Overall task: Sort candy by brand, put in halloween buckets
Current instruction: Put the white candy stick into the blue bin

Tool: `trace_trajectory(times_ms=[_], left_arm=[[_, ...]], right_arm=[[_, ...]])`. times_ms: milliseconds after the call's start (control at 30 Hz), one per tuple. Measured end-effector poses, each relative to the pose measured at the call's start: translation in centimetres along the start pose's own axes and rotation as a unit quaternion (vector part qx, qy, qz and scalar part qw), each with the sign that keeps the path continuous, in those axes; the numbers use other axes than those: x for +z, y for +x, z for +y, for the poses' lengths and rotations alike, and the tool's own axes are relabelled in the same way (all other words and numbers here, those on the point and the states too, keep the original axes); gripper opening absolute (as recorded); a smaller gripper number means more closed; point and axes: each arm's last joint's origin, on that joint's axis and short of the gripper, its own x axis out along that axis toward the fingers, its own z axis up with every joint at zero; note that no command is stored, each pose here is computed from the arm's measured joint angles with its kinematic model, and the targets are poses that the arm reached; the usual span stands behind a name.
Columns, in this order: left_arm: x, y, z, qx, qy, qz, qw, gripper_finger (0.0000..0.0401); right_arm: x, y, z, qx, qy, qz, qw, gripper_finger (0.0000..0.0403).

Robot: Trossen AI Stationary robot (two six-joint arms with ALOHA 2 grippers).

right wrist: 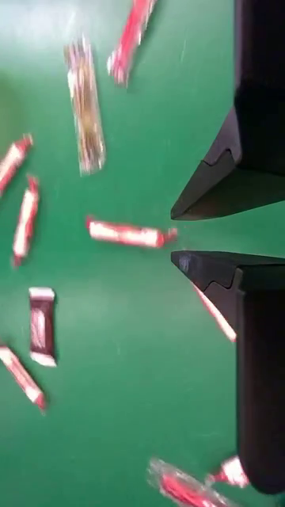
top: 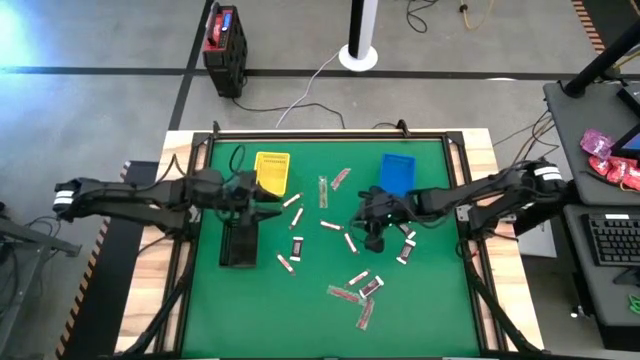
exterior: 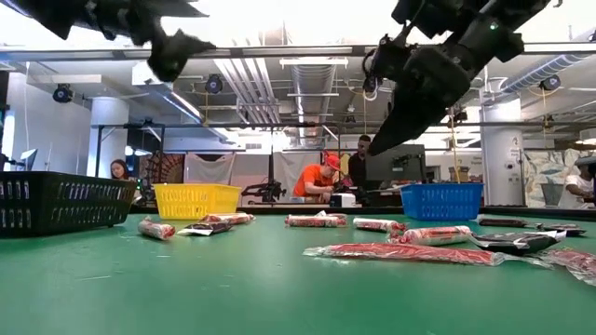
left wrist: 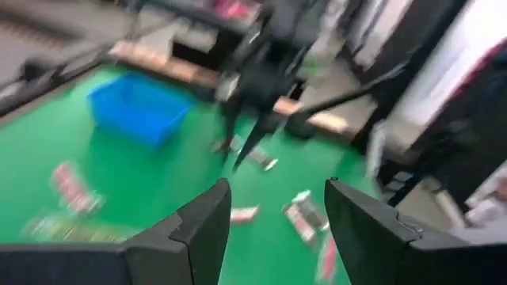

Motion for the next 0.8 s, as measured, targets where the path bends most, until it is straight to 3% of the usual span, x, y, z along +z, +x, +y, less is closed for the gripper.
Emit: trace_trajectory(times_ms=[67,167,367,467,600,700,800], left_arm=[[-0.2,0.1,-0.7,-0.015,0.018,-0.011,1.000,0.0189],[-0.6,0.2,-1.4,0.000,0.031,-0.009,0.999,0.0189],[-1.4,0.3,-1.4,0.023,0.000,0.023,0.999,0.0189],[-1.9,0.4,-1.3,0.031,-0.008,0.044,0.999,0.0189],[-2.1,0.5,-1.2,0.029,-0.019,0.057,0.998,0.0189],[-2.0,0.4,-1.3,0.022,-0.011,0.055,0.998,0.0189],[-2.0,0.4,-1.3,0.020,-0.003,0.052,0.998,0.0189]], right_arm=[[0.4,0.7,0.5,0.006,0.003,0.008,1.000,0.0071],[1.2,1.4,0.9,0.005,0.058,0.020,0.998,0.0091],[3.2,1.9,1.8,-0.017,0.159,0.103,0.982,0.0149],[3.4,1.5,2.2,-0.052,0.193,0.205,0.958,0.0168],[2.9,0.2,2.6,-0.115,0.199,0.339,0.912,0.0179],[2.0,-0.7,2.4,-0.139,0.199,0.380,0.893,0.0180],[1.1,-1.6,2.0,-0.143,0.209,0.383,0.888,0.0177]])
